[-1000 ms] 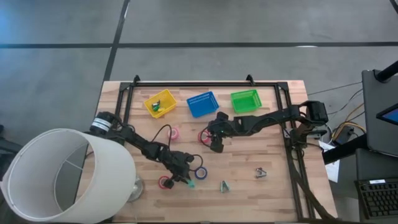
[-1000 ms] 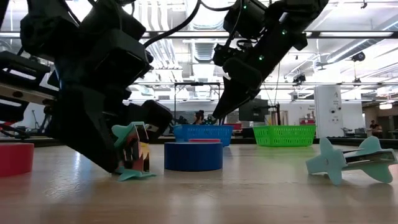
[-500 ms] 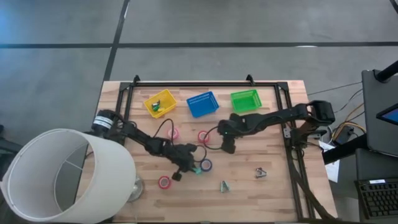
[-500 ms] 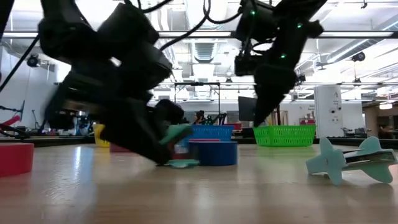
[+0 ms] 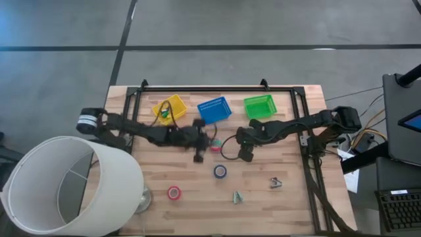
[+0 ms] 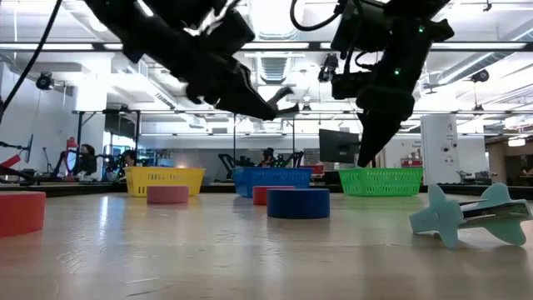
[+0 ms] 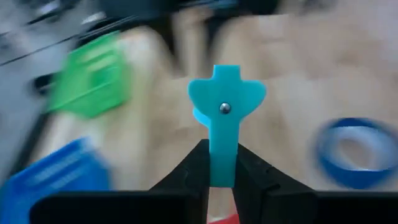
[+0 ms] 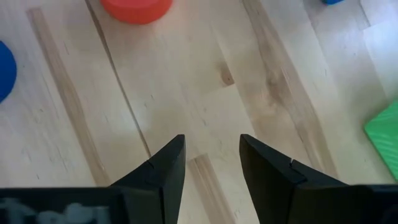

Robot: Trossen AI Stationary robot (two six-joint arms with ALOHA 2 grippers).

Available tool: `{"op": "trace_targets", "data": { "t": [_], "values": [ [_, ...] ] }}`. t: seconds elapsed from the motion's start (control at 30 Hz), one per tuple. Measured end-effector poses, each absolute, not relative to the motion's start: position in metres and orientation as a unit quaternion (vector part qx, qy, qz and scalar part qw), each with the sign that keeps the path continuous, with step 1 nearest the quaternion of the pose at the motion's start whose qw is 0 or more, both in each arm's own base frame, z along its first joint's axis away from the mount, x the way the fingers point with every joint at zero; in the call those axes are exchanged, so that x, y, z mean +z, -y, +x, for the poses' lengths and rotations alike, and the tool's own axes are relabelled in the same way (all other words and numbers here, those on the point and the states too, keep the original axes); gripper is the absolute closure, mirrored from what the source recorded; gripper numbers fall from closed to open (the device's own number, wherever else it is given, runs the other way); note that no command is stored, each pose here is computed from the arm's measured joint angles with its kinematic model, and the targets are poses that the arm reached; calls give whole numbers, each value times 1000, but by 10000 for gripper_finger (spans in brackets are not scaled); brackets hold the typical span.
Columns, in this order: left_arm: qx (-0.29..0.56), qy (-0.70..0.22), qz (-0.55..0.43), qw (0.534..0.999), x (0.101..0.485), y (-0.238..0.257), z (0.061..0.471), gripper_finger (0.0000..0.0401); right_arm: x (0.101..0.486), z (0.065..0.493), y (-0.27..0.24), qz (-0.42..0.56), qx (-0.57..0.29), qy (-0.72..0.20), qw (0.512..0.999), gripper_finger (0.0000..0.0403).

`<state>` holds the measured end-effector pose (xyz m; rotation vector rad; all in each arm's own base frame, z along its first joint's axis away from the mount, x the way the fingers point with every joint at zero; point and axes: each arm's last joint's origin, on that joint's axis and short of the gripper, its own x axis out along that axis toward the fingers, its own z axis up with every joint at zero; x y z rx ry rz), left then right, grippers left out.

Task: Pick and place Stapler, Stapler remover, tape
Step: Put the left light blue staple remover into the blue basket

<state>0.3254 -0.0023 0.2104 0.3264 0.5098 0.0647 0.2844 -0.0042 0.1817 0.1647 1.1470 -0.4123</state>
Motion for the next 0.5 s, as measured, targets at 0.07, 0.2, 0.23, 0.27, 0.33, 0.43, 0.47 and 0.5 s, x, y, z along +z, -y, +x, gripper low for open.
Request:
{"op": "trace_targets", "data": {
  "t": [0.07,0.2,0.23,0.27,0.33,0.43,0.47,0.5],
  "values": [
    [64,-245,155,955,218,-16,327,350,181,285,4,77,-193,-538,817,253],
    [122,-242,135,953,223,-54,329,355,181,286,4,78,-193,-534,820,250],
    [136,-248,128,951,220,-64,329,355,181,286,4,78,-192,-534,820,251],
    [149,-256,122,947,216,-73,329,355,181,286,4,77,-192,-533,820,251],
    [176,-265,106,942,209,-93,330,353,181,286,4,77,-192,-533,821,253],
    [208,-285,89,931,196,-117,328,343,181,287,4,77,-191,-531,822,256],
    [214,-294,89,927,192,-124,327,340,181,287,4,76,-190,-530,823,258],
    [219,-304,89,923,186,-130,326,337,182,287,4,73,-188,-529,824,259]
  ]
}}
